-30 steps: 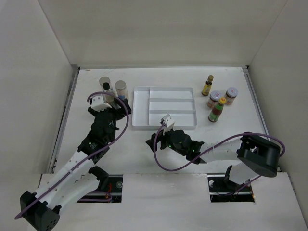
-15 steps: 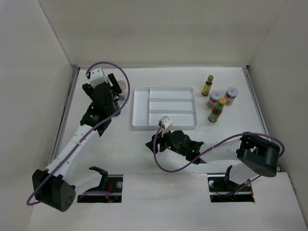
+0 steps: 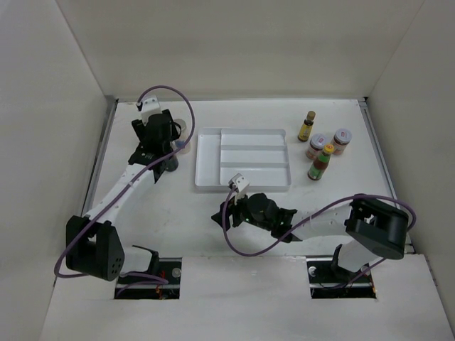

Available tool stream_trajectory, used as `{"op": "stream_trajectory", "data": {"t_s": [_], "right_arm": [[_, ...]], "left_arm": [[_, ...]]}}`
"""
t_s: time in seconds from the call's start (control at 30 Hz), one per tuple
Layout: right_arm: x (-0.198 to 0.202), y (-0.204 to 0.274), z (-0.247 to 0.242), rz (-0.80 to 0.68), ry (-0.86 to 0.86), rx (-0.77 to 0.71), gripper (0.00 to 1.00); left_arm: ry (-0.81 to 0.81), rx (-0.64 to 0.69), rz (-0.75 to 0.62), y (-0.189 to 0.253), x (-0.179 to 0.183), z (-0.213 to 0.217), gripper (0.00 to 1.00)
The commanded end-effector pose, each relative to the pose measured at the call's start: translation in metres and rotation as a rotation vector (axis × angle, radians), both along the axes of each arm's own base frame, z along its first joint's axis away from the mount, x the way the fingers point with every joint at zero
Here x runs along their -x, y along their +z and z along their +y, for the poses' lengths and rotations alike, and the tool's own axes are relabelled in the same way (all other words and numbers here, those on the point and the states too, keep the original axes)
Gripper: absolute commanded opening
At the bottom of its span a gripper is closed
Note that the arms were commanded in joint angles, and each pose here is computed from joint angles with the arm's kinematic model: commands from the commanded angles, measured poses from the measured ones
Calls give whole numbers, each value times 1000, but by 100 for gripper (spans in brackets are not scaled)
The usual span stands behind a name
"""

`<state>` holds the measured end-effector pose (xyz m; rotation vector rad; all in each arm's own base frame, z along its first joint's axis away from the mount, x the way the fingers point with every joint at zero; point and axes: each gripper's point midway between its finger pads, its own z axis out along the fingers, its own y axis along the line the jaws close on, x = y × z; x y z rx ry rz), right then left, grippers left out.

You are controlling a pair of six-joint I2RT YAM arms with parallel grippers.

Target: Organize the condiment bottles

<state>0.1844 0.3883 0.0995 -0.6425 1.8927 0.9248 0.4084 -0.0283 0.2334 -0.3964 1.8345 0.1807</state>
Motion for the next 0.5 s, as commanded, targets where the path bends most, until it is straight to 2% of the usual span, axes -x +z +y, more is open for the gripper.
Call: {"op": "stream_trajectory", "data": {"t_s": [0.0,0.13,0.27,0.33,0.47], "right_arm": [[2,15,15,-24,29,-34,71],[1,17,14,-30,22,-38,71],[0,14,13,-16,15,-27,70],[0,16,13,-20,15,-36,70],[-3,13,12,-13,6,-27,70]], "left_arm": [[2,36,-112,39,-16,-2,59],[14,34,-108,32,-21,1,48],[30,38,-139,35,-16,8,24],[36,40,-155,40,-10,9,19],[43,41,-221,69,7,7,16]]}}
